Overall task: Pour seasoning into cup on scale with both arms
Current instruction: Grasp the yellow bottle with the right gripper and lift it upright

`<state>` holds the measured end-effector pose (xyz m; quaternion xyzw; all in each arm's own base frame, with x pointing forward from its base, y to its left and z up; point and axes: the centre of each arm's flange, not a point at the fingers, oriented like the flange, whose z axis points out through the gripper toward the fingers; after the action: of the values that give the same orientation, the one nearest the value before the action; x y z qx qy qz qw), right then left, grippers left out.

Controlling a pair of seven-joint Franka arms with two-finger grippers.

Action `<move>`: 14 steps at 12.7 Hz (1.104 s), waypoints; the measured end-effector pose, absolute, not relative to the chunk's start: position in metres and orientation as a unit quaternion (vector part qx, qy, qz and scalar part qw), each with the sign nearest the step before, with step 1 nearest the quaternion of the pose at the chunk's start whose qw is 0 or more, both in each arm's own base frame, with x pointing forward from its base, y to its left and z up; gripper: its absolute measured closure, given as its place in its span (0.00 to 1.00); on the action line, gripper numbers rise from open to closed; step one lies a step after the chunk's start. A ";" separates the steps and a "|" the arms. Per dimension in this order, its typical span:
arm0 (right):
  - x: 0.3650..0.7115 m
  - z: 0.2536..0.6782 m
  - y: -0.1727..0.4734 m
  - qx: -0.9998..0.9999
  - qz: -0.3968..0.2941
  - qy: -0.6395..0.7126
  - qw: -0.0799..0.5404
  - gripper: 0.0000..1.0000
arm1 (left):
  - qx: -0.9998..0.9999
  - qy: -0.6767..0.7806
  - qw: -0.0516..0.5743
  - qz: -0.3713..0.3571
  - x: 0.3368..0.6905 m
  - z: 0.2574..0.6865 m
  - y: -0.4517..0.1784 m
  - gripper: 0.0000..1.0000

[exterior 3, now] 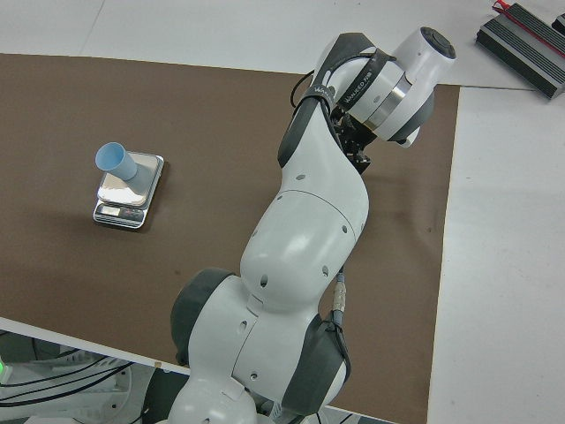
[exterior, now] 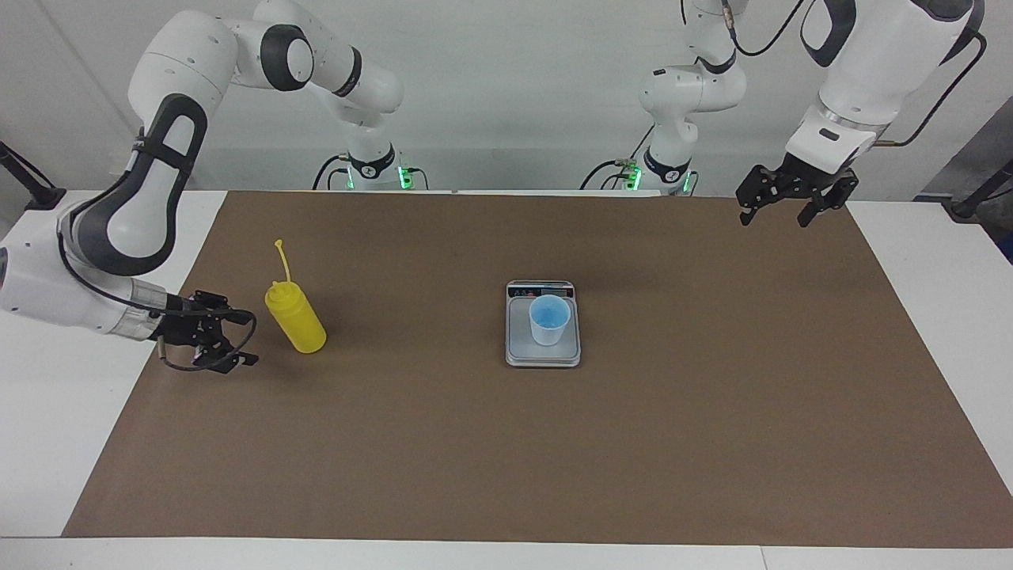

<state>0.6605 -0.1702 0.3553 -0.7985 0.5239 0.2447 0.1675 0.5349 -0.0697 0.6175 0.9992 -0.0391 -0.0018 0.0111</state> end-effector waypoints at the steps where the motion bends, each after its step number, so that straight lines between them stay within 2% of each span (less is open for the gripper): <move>1: 0.658 0.348 -0.168 -0.787 0.257 0.534 0.172 0.00 | 0.999 -0.040 0.011 -0.002 0.535 0.618 -0.070 0.00; 7: 0.624 0.309 -0.170 -0.733 0.322 0.569 0.188 0.00 | 0.999 -0.040 0.011 -0.002 0.535 0.618 -0.070 0.00; 14: 0.599 0.305 -0.171 -0.691 0.351 0.589 0.227 0.00 | 0.999 -0.040 0.011 -0.002 0.535 0.618 -0.070 0.00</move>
<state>0.5985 -0.1709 0.3051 -0.6914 0.5894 0.3510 0.2265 0.5345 -0.0699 0.6178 0.9991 -0.0402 -0.0018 0.0108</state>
